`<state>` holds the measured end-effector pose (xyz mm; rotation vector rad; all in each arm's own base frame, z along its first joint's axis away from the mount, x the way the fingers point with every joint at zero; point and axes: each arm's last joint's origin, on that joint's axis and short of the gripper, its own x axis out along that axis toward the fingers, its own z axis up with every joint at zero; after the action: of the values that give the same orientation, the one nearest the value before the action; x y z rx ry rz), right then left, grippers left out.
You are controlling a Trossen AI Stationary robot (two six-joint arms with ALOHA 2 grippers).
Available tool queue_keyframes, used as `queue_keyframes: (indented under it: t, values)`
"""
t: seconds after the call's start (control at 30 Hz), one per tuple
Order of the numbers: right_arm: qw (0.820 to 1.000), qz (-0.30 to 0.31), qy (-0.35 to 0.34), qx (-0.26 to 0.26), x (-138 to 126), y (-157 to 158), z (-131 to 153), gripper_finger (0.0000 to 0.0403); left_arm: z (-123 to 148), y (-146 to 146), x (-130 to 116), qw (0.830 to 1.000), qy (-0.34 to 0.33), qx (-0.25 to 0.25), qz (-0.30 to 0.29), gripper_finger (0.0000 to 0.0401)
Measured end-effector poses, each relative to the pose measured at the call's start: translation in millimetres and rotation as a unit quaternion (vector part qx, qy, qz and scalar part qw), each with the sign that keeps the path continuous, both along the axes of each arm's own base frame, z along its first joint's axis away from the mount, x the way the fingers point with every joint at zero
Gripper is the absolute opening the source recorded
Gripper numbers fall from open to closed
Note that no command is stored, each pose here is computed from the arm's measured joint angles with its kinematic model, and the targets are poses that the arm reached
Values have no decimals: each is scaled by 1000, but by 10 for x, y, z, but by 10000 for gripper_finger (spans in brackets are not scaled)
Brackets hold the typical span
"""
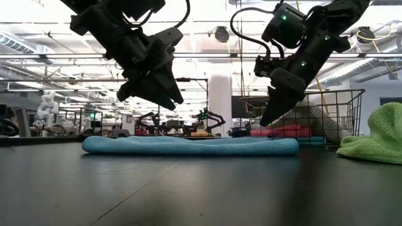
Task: Fold microfiber towels
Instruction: Fold the blue towel
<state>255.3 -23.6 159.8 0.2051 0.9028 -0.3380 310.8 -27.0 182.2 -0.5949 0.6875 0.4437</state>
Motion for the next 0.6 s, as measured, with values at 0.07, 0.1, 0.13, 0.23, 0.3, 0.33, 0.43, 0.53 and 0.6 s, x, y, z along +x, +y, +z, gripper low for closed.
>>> queue_keyframes:
  t: [0.07, 0.1, 0.13, 0.23, 0.3, 0.33, 0.43, 0.53, 0.6]
  values:
    - [1000, -4, -2, 6, 0, 17, 4, 86, 0, 0, 0, 1000, 0, 0, 0, 126]
    - [1000, -1, -4, 9, -5, 33, 14, 93, 1, 0, 1, 1000, 0, 0, 0, 126]
    - [1000, 8, -5, 16, -8, 57, 24, 100, 1, 0, 1, 1000, 0, 0, 0, 126]
    - [998, 38, -19, 38, -16, 148, 85, 110, 1, 1, 0, 1000, 0, 0, 1, 126]
    - [996, 53, -36, 54, -7, 224, 126, 110, -2, 6, -4, 1000, 3, 4, 6, 126]
    - [995, 64, -39, 59, -3, 266, 134, 108, -6, 15, -9, 1000, 6, 9, 11, 126]
    - [993, 92, -30, 64, 4, 383, 99, 97, -25, 58, -33, 999, 22, 27, 29, 126]
    - [992, 102, -16, 70, 35, 480, 6, 81, -47, 114, -61, 997, 40, 43, 48, 126]
    - [991, 106, -22, 77, 84, 542, -54, 68, -64, 154, -84, 995, 55, 52, 62, 126]
